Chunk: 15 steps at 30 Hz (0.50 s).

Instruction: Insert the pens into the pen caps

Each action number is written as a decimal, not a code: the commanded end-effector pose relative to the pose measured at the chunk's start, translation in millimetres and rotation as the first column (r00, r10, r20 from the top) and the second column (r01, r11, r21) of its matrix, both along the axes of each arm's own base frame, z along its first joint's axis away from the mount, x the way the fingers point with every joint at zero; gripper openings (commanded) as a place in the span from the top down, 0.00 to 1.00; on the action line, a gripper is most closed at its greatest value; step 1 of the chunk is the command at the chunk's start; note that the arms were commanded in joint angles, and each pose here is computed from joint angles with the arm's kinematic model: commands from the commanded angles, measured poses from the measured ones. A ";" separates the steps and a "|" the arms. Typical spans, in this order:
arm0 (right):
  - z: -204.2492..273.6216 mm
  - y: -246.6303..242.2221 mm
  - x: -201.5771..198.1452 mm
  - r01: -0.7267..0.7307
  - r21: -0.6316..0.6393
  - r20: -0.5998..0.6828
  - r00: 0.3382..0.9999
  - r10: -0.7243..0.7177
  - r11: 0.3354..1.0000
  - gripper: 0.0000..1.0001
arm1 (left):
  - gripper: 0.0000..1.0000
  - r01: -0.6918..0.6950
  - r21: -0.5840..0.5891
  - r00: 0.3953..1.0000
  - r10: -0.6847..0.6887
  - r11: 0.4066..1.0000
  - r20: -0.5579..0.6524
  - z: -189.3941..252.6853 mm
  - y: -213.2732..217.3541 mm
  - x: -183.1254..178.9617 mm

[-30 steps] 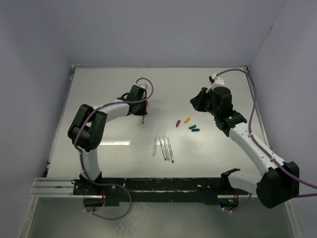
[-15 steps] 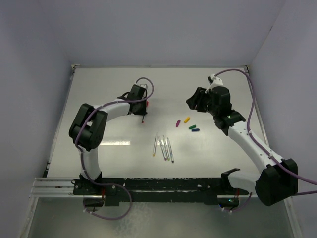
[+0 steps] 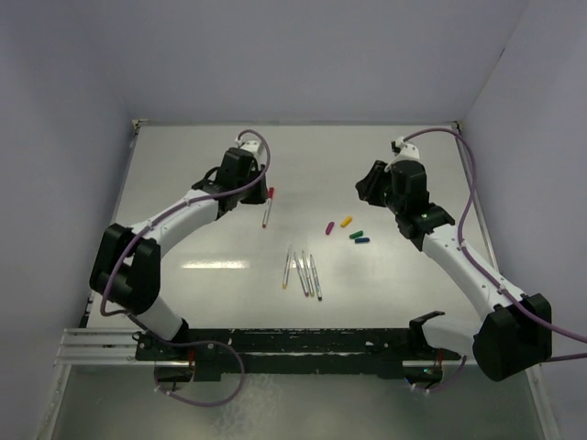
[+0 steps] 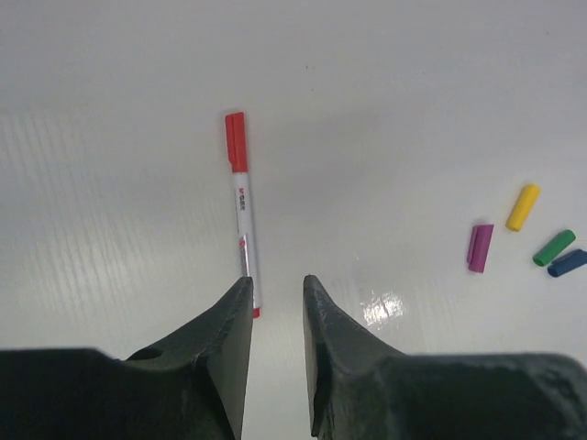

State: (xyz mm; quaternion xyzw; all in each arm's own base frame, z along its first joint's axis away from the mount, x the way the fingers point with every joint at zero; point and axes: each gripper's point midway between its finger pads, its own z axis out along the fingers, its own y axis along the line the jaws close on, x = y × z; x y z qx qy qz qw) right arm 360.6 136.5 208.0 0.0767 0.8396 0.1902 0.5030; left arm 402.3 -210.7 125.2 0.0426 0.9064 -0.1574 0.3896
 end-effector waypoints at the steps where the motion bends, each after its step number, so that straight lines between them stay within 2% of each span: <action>1: 8.0 -14.3 0.0 0.061 -0.030 0.023 0.998 -0.061 0.998 0.64 | 0.69 0.094 -0.013 0.995 -0.095 0.995 -0.009 1.7 -7.3 -40.1; 5: 0.4 -20.6 -1.5 0.077 -0.069 -0.002 0.997 -0.078 0.995 0.55 | 0.68 0.165 0.109 0.986 -0.162 0.980 -0.033 -7.6 -20.8 -82.2; 8: -4.7 -20.3 -1.8 0.080 -0.067 -0.018 0.997 -0.081 0.995 0.43 | 0.66 0.216 0.119 0.975 -0.207 0.969 -0.085 -15.5 -37.5 -108.1; 15: -5.0 -17.1 -0.2 0.081 -0.041 -0.013 0.997 -0.081 0.996 0.41 | 0.60 0.258 0.092 0.960 -0.243 0.962 -0.142 -27.2 -57.0 -129.9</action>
